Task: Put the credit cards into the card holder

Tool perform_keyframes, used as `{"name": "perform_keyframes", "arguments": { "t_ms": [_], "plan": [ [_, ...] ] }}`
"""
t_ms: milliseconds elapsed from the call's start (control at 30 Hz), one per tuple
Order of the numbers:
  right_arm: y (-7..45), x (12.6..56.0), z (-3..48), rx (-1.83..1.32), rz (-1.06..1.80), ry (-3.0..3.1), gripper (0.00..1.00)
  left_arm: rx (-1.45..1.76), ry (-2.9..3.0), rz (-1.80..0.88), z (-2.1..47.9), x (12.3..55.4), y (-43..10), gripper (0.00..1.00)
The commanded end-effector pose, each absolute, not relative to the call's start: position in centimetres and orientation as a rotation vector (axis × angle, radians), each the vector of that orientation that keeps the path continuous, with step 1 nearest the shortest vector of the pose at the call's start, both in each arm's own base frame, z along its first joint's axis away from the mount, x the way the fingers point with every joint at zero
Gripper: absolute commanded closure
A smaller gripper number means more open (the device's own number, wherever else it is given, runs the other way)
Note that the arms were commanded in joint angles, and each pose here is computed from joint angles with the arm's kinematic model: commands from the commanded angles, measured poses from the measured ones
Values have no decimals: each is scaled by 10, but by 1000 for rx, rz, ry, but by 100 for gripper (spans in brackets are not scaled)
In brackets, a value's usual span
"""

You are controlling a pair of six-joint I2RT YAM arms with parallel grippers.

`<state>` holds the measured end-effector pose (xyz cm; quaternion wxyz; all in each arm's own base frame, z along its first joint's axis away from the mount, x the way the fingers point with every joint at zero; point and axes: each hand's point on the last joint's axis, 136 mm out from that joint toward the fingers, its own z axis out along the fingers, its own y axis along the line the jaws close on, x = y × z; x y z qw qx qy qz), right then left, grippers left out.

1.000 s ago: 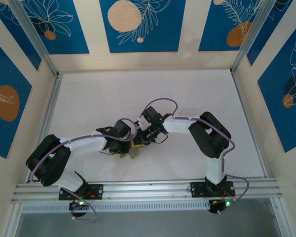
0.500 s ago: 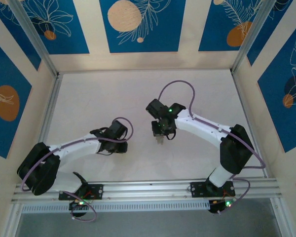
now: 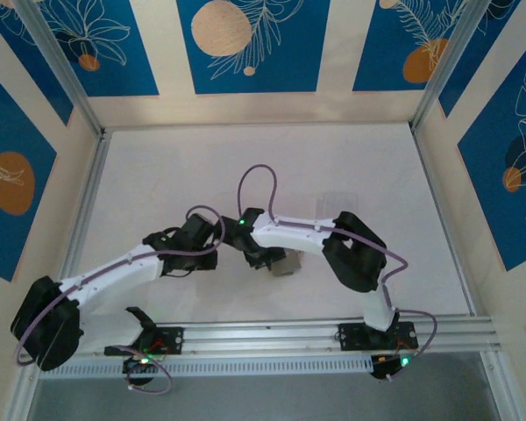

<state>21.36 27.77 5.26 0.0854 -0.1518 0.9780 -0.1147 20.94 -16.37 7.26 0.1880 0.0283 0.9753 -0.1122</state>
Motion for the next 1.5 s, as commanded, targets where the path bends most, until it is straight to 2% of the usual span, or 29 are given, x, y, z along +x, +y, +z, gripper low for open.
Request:
{"name": "perform_keyframes", "arguments": {
  "t_ms": [0, 133, 300, 433, 567, 1000, 1133, 1400, 1467],
  "plan": [
    [301, 215, 86, -416, 120, 2942, 56, 40, 2745, -235, 79, 207, -146, 80],
    [260, 228, 104, -306, 198, 2923, 56, 180, 2740, -299, 88, 218, -171, 83],
    [203, 237, 83, -178, 90, 2982, 60, 365, 2702, -480, 105, 244, -247, 84],
    [201, 239, 65, -147, 192, 3016, 60, 431, 2722, -621, 101, 263, -302, 86],
    [203, 241, 58, -109, 331, 3025, 64, 469, 2753, -645, 88, 276, -330, 87],
    [205, 241, 51, -100, 498, 3044, 90, 532, 2866, -612, 40, 261, -346, 88],
    [211, 239, 55, -112, 558, 3036, 96, 535, 2880, -595, 33, 256, -344, 88],
    [203, 236, 48, -122, 445, 3068, 98, 526, 2895, -581, 24, 252, -339, 89],
    [201, 234, 46, -126, 418, 3081, 93, 525, 2893, -582, 24, 252, -339, 89]
  ]
}}
